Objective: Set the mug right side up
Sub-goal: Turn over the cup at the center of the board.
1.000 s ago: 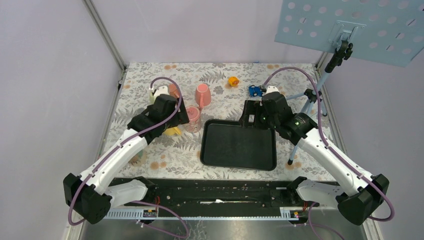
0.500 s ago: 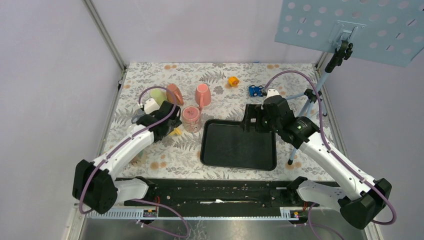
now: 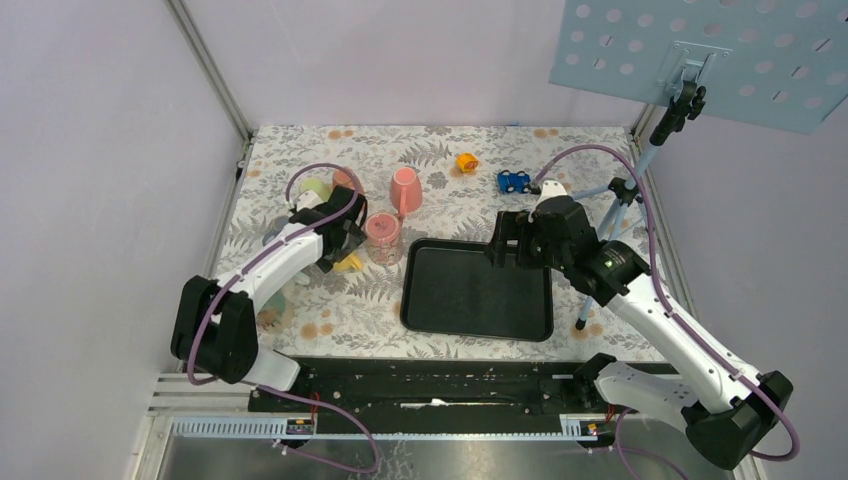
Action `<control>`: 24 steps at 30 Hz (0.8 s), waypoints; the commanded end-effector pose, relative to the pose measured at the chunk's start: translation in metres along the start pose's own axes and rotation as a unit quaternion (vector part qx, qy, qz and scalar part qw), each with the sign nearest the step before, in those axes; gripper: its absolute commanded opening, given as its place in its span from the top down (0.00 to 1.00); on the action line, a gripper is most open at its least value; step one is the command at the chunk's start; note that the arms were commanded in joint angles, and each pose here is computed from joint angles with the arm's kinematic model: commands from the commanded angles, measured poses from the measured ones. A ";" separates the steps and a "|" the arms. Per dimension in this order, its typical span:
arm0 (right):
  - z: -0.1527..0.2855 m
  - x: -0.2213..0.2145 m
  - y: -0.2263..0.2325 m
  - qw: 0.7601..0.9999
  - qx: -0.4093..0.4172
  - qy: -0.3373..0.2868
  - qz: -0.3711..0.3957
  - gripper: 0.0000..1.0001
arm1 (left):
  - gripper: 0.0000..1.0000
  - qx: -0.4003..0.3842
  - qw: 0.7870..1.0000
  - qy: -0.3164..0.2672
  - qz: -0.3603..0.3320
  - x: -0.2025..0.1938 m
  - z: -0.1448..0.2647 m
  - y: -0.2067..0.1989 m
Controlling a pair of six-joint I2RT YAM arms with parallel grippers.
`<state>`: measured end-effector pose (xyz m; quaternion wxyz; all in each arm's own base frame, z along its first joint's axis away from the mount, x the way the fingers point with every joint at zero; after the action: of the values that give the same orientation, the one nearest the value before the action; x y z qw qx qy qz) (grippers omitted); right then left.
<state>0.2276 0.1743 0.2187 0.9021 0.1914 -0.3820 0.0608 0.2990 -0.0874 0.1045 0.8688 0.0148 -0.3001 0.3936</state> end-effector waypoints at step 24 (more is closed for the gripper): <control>0.006 -0.014 -0.014 1.000 -0.019 -0.006 0.004 0.01 | 0.72 -0.003 0.998 0.064 0.012 -0.007 -0.025 -0.011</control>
<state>0.2178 0.1624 0.2065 0.9060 0.1765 -0.3801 0.0596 0.3032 -0.0879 0.0739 0.8836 0.0029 -0.2358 0.4046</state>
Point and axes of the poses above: each gripper's point midway between its finger pads, its own z axis back along the fingers, its own y axis along the line the jaws close on, x = y × z, the point moved 1 cm from there along z, back along the fingers, and after that the axes turned 3 degrees about z, right-handed, at the moved point
